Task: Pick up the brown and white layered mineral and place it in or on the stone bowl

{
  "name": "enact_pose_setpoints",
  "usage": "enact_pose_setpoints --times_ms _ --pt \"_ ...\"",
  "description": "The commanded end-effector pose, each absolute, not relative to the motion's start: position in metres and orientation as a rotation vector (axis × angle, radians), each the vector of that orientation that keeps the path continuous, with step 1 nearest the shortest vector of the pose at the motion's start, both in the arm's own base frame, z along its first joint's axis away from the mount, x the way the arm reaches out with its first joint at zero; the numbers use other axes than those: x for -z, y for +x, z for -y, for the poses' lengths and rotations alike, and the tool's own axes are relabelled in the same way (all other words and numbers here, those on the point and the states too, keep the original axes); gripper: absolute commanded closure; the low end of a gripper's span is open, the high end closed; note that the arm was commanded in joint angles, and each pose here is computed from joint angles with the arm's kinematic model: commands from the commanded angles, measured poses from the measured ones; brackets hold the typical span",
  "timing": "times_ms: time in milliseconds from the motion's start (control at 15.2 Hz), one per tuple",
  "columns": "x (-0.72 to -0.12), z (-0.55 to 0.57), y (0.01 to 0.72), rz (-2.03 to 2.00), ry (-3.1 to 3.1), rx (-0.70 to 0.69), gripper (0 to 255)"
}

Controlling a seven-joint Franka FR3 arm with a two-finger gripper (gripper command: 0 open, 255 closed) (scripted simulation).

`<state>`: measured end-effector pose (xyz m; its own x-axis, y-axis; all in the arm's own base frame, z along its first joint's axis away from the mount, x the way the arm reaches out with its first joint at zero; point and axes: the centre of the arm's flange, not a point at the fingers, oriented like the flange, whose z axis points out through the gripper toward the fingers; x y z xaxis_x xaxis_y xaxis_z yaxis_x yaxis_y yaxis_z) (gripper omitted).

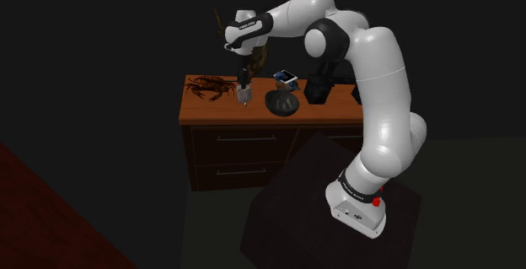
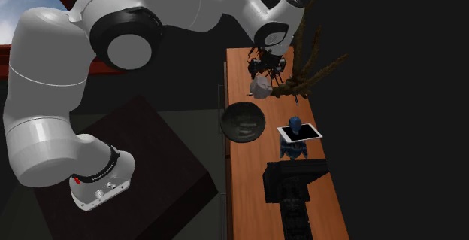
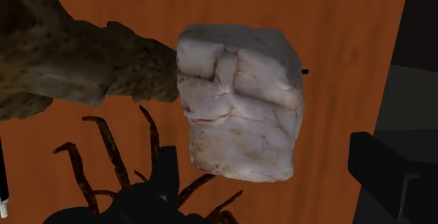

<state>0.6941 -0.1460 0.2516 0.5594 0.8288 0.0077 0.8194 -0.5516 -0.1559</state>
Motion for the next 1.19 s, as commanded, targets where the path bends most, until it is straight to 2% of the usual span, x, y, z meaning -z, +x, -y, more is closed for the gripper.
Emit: enact_pose_setpoints --times_ms 0,330,792,858,1122 --pt "-0.243 0.148 0.695 1.409 -2.625 -0.114 0" --pt "-0.219 0.146 0.691 1.409 -2.625 -0.114 0" --pt "-0.219 0.146 0.691 1.409 -2.625 -0.114 0" --pt "-0.219 0.146 0.691 1.409 -2.625 -0.114 255" --pt "-0.219 0.146 0.691 1.409 -2.625 -0.114 255"
